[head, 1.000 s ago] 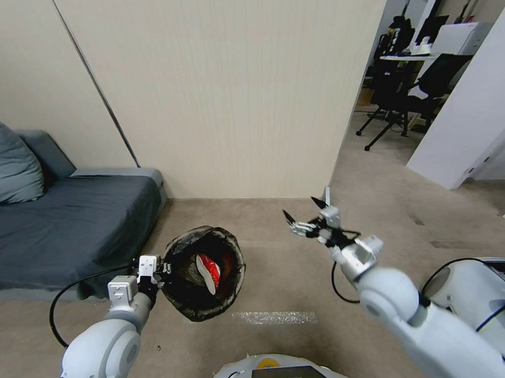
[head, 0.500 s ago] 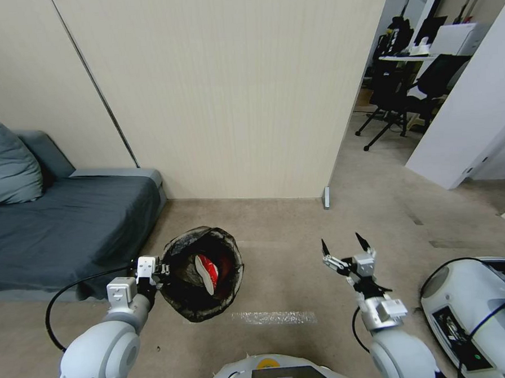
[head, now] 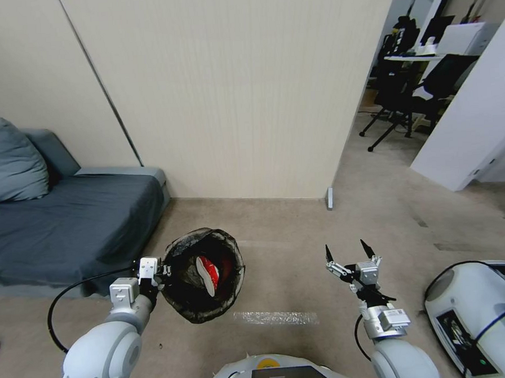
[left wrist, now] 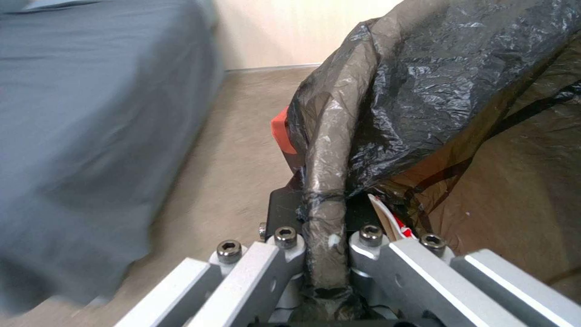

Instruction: Pick up the trash bin, then pick up the garbage from the floor and place it into the trash bin.

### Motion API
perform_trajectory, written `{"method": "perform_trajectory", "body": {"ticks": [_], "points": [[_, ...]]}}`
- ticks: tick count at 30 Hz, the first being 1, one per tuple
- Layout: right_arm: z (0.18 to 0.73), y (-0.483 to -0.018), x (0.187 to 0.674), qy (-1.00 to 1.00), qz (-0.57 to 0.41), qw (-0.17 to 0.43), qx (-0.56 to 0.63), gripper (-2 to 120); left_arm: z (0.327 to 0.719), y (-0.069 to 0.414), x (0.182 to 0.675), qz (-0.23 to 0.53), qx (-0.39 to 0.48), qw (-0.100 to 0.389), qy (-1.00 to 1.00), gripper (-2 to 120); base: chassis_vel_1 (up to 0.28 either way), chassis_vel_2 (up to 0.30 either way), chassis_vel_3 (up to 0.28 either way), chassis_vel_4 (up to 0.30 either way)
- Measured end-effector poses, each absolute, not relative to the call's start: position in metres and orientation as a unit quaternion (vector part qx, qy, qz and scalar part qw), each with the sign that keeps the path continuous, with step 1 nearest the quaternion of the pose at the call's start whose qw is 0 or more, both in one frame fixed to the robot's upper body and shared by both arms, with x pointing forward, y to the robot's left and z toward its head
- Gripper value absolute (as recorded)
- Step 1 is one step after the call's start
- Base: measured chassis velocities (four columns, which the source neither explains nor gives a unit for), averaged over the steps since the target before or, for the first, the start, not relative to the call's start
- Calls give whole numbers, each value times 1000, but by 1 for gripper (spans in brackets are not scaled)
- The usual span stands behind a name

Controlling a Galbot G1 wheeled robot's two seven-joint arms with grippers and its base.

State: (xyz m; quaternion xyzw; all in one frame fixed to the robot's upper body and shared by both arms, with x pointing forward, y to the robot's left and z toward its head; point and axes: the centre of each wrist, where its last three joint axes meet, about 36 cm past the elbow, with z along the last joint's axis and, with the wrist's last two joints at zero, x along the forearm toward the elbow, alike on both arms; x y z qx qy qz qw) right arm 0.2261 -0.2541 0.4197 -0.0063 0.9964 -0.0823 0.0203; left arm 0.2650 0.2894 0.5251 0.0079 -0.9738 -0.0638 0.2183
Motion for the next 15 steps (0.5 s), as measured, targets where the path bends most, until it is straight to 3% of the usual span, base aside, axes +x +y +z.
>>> {"method": "perform_trajectory", "body": {"ticks": [15], "points": [[415, -246, 230, 998, -67, -5, -8, 100, 528, 289, 262, -65, 10, 216, -974, 1, 73, 75, 76, 71]]}}
